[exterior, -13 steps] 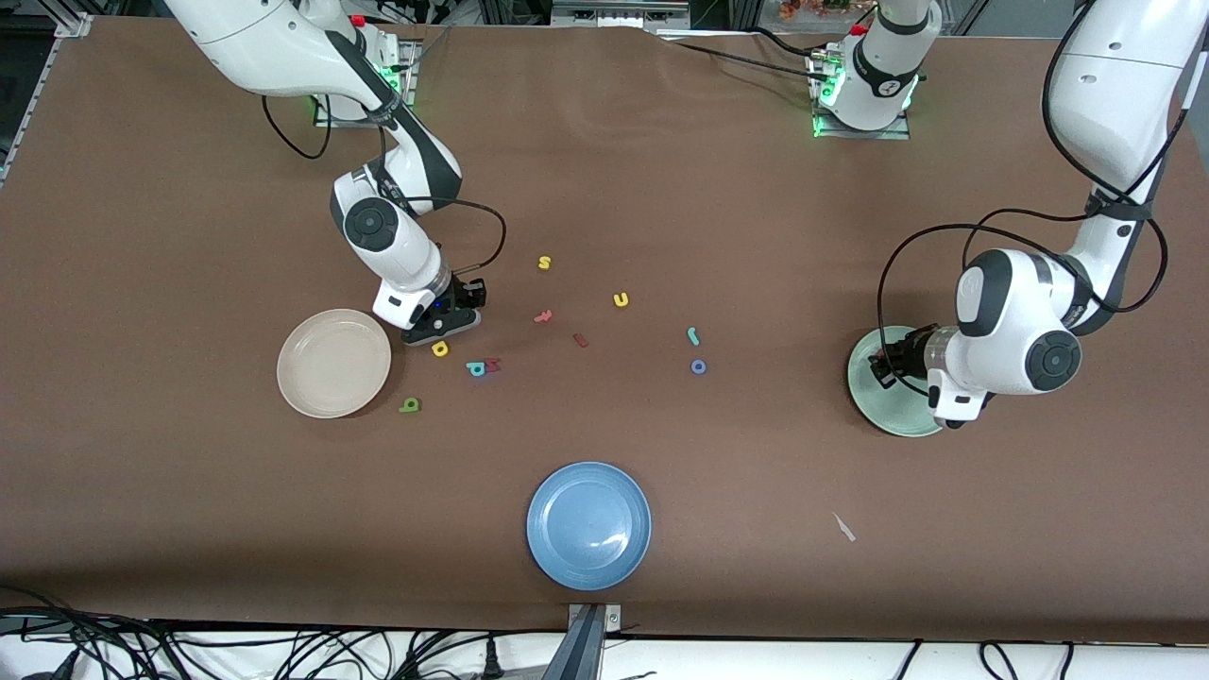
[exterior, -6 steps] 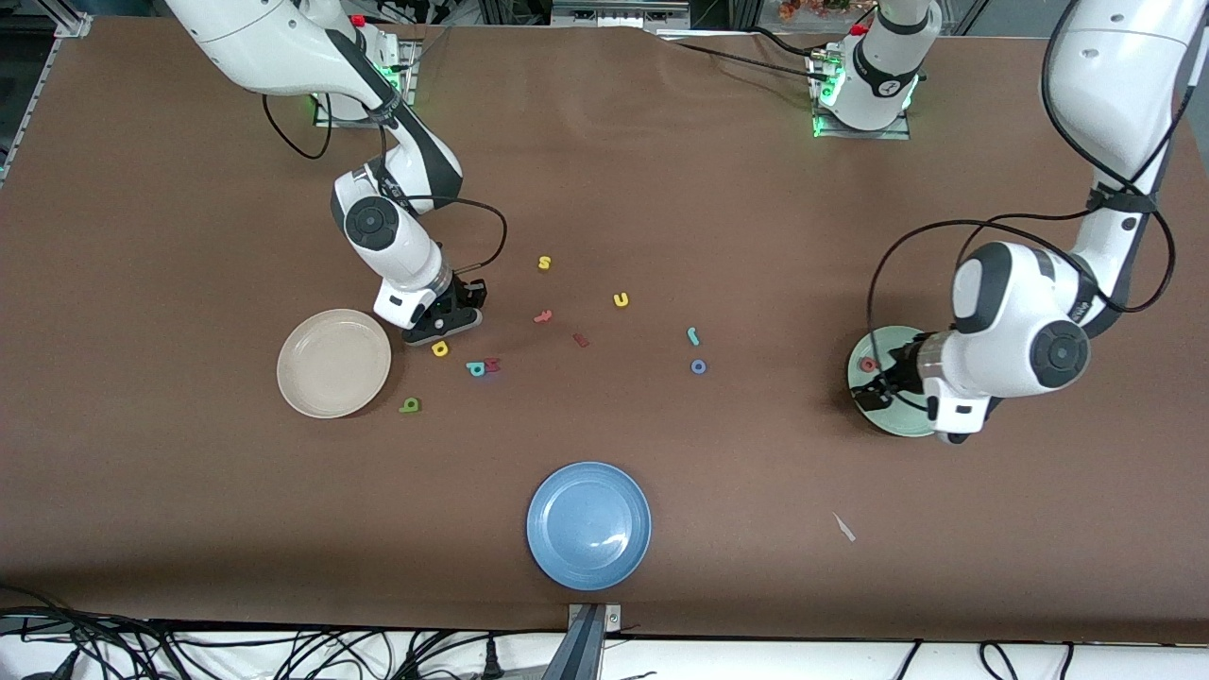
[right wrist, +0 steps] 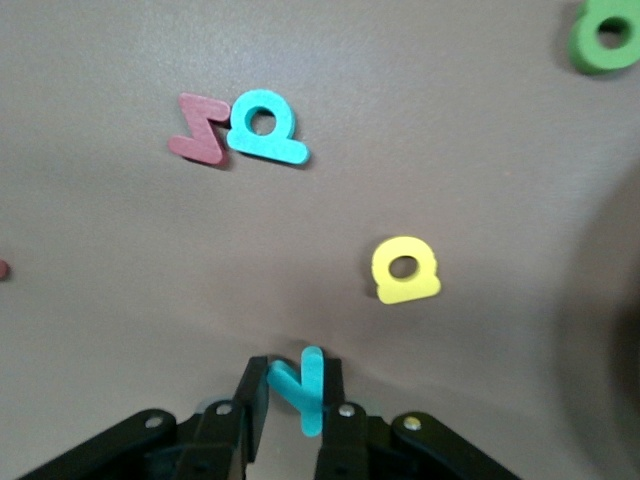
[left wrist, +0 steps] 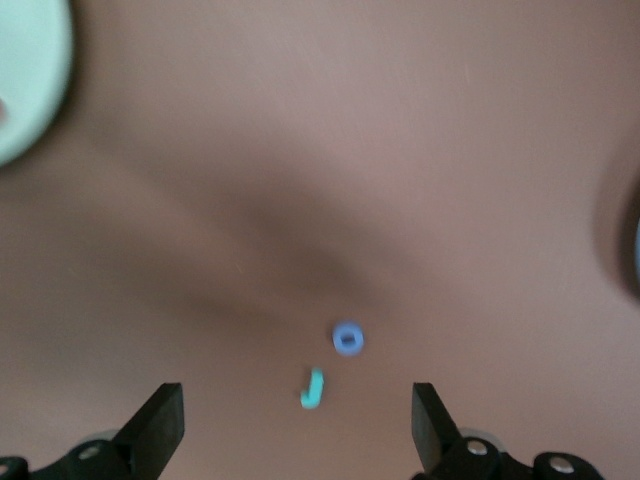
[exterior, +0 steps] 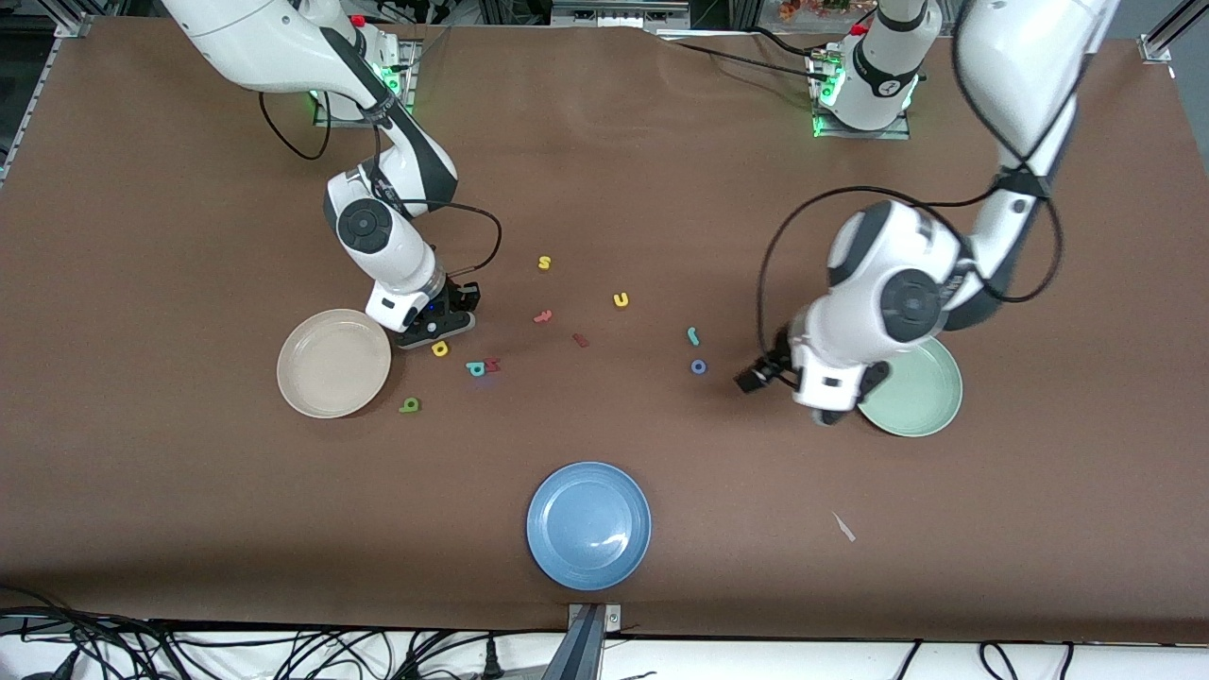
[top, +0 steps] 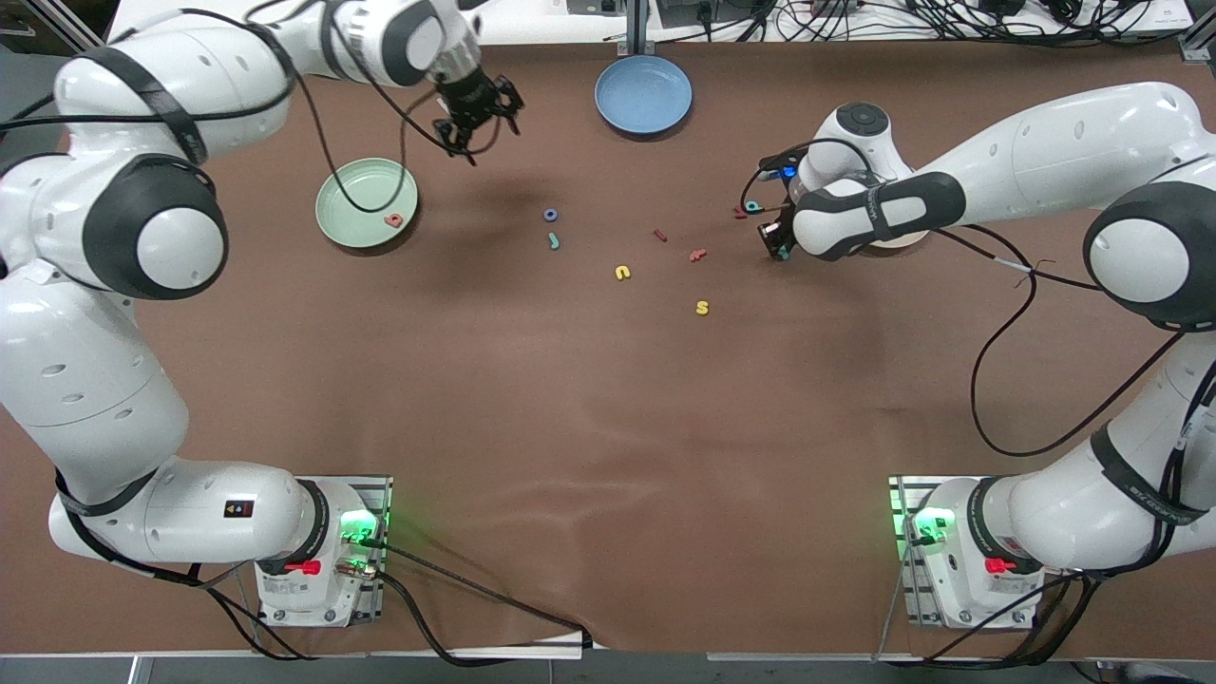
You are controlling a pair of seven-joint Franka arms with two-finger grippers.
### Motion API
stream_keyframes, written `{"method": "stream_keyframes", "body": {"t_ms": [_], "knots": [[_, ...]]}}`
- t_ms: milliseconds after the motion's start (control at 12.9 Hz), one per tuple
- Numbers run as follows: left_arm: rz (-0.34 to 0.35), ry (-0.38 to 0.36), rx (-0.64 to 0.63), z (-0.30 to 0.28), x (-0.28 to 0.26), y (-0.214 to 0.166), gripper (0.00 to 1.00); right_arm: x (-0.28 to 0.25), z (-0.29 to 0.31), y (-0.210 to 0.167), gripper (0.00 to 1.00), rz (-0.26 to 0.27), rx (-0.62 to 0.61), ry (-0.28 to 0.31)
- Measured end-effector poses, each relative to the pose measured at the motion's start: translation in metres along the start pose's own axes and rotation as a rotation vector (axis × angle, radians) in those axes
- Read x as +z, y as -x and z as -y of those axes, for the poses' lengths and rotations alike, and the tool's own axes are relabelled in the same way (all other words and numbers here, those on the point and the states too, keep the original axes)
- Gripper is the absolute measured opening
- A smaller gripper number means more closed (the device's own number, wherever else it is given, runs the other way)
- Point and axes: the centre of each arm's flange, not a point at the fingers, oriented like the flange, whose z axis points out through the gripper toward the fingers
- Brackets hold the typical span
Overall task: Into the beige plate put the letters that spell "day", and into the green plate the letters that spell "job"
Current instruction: 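Drop the teal y on the white plate with the right gripper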
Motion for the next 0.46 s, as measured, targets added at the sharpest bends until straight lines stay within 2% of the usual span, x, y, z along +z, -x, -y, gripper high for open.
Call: {"method": "stream_keyframes", "body": {"t_ms": [232, 310, 387, 464], "knots": [[-0.005, 0.027, 0.028, -0.027, 0.058, 0.025, 0.96, -0.028, -0.008, -0.010, 0.26, 0.019, -0.017, 0.026], [-0.015, 0.008, 0.046, -0.028, 0.074, 0.025, 0.89, -0.034, -0.014, -0.012, 0.26, 0.016, -0.032, 0.033], [-0.028, -0.015, 0.060, -0.026, 0.087, 0.023, 0.89, -0.039, -0.023, -0.013, 0.26, 0.013, -0.053, 0.041], [-0.042, -0.035, 0.065, -0.024, 0.096, 0.020, 0.83, -0.042, -0.036, -0.014, 0.26, 0.011, -0.080, 0.050]]}}
